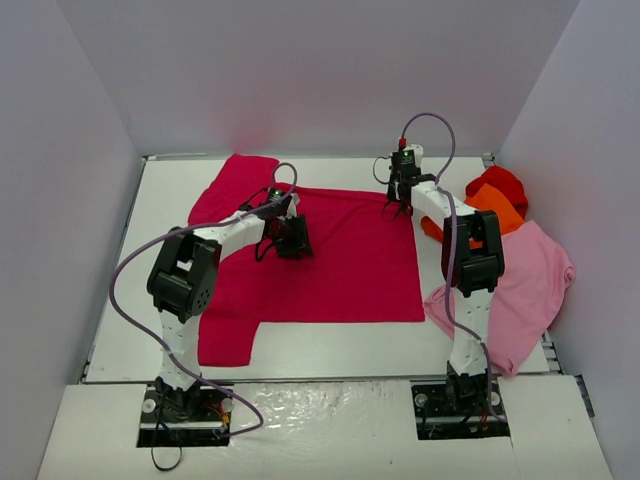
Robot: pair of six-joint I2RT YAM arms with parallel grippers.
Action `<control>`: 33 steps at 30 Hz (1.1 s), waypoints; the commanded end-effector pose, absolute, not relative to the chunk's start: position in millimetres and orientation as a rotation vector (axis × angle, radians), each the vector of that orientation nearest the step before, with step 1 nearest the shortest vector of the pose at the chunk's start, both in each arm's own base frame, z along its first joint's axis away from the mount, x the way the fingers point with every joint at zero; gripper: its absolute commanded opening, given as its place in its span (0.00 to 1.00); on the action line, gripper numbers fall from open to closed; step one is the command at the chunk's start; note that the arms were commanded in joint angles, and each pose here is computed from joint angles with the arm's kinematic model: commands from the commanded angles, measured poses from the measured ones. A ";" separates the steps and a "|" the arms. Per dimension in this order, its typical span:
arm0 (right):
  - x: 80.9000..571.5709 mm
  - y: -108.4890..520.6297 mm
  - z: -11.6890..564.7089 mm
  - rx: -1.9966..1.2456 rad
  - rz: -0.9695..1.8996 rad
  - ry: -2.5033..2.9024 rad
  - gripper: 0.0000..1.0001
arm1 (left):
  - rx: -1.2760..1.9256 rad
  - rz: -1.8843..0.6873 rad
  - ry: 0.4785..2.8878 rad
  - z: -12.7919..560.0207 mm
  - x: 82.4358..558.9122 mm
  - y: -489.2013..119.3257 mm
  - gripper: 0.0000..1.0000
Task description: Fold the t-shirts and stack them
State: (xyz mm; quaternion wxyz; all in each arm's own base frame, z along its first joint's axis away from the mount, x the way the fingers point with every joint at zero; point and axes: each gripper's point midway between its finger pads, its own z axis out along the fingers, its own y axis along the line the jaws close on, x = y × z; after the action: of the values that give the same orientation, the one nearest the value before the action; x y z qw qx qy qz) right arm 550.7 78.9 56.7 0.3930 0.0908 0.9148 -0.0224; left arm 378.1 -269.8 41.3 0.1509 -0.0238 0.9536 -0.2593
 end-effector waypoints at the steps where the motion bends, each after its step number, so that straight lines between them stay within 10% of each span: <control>1: 554.3 94.7 71.8 0.259 0.058 2.297 0.00 | -0.042 -0.769 2.662 69.5 395.5 -272.7 0.39; 33: 636.1 119.4 43.4 0.188 -0.016 2.205 0.00 | -0.064 -0.772 2.655 69.0 390.6 -263.4 0.39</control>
State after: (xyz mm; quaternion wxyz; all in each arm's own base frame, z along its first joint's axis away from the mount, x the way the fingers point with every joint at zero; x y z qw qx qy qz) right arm 610.8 135.4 18.9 0.4051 0.0756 0.9108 0.0252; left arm 381.9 -264.9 40.8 0.1510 -0.0303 0.9533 -0.2599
